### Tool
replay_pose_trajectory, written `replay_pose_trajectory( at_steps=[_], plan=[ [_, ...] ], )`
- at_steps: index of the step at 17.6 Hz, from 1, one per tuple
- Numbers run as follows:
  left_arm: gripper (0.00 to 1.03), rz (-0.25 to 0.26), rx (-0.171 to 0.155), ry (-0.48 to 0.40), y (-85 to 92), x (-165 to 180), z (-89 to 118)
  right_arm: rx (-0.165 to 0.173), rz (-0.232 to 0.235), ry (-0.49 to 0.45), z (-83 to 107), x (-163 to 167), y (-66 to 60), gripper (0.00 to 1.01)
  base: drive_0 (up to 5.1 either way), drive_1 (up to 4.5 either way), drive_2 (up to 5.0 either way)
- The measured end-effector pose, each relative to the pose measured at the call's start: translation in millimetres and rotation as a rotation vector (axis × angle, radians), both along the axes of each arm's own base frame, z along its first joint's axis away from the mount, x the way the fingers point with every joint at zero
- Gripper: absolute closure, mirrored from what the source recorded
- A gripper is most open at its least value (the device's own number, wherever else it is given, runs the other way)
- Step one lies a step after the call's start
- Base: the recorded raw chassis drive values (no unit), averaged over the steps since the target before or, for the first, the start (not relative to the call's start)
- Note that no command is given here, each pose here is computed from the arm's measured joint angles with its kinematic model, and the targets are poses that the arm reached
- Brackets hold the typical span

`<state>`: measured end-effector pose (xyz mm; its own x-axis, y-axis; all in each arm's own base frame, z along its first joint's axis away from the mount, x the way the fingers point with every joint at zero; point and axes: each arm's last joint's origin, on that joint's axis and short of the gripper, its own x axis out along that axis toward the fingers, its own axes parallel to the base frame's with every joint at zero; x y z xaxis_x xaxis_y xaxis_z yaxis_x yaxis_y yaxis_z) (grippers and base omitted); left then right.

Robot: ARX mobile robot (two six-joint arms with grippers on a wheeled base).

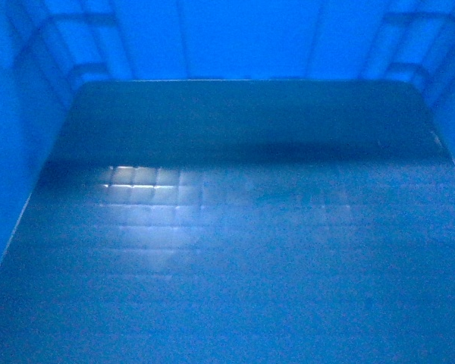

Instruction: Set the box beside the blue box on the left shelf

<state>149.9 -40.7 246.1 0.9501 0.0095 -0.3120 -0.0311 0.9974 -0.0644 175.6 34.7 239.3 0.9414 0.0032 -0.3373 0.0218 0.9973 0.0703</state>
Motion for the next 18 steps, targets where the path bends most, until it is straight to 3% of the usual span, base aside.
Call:
replay_pose_trajectory(
  at_steps=[18],
  plan=[
    [0.94,0.0,0.0,0.001,-0.1,0.1,-0.1,-0.006,0.002,0.0,0.0,0.0,0.0,0.8,-2.2,-2.16,-2.2]
  ],
)
